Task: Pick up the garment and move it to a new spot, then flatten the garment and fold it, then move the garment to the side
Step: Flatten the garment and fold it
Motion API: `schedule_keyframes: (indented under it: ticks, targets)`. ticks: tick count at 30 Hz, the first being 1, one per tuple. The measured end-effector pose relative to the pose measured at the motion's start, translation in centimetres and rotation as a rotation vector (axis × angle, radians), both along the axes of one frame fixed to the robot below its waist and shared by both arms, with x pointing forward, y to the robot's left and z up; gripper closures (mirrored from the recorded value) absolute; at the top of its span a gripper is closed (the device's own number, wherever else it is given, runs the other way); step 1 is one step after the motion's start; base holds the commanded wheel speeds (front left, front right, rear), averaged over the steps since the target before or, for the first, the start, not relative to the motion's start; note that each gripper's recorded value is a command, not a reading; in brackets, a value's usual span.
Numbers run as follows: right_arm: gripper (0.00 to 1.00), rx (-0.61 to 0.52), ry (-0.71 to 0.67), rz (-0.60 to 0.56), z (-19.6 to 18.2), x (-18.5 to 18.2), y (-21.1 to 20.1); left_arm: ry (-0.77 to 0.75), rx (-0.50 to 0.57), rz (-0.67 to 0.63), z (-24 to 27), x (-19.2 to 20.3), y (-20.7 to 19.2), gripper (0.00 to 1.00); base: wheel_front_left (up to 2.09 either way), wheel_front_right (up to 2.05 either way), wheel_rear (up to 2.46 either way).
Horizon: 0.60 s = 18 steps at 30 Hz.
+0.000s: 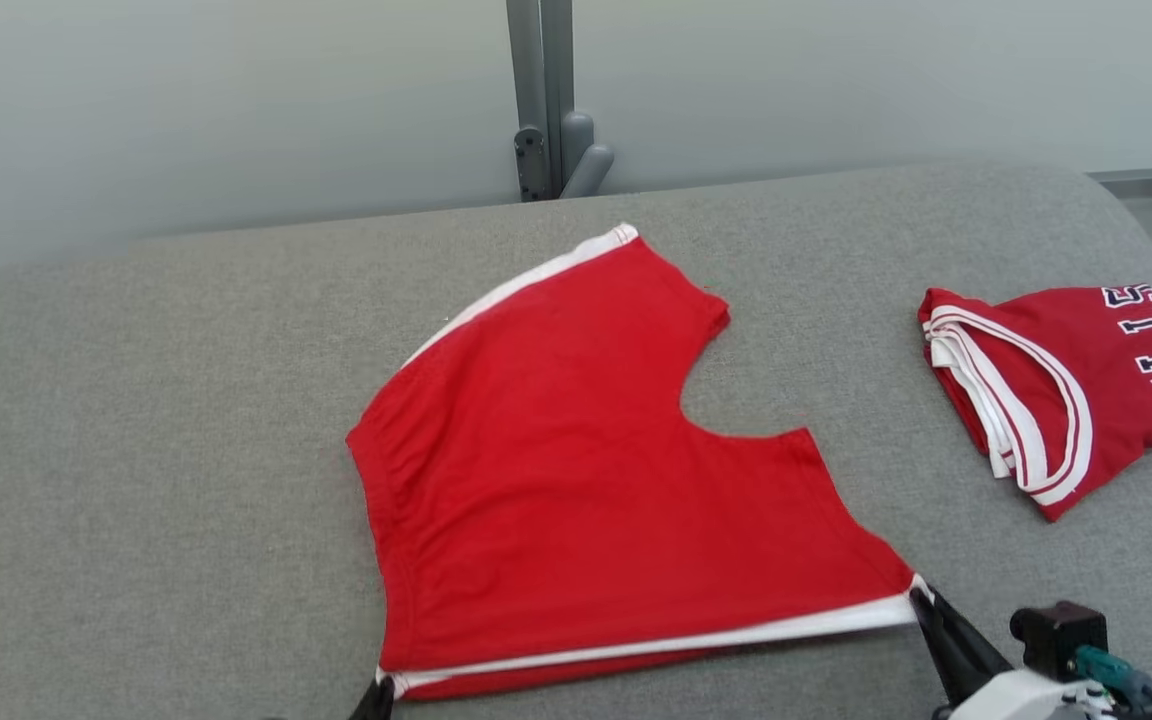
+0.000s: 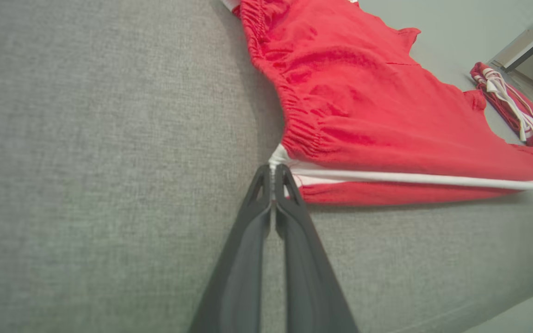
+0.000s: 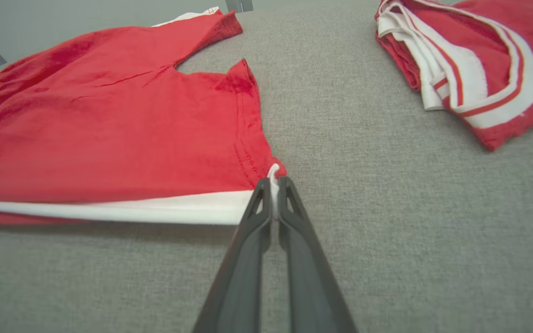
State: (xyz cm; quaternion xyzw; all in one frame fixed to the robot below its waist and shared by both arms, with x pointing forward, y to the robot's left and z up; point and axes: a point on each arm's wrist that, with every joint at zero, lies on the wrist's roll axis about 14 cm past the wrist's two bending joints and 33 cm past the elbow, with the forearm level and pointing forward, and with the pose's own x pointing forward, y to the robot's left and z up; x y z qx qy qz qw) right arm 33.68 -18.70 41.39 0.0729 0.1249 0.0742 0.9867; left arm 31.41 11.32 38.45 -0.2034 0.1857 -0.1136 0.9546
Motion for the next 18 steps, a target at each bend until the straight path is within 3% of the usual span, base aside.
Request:
schedule_keyframes:
  ticks: [8,13,18]
  targets:
    - [1.00,0.017,0.012,0.013,-0.5,-3.9,0.2,0.016,-0.001,0.013,-0.5,-4.3,0.4,1.00,0.00,0.00,0.00]
    - [1.00,0.018,-0.102,0.028,3.0,-0.7,0.5,-0.032,-0.016,0.021,0.9,-4.3,0.5,1.00,0.00,0.00,0.00]
    - [1.00,-0.052,-0.234,0.098,7.5,5.5,2.2,-0.185,-0.047,0.046,5.4,-0.1,0.6,1.00,0.00,0.00,0.00]
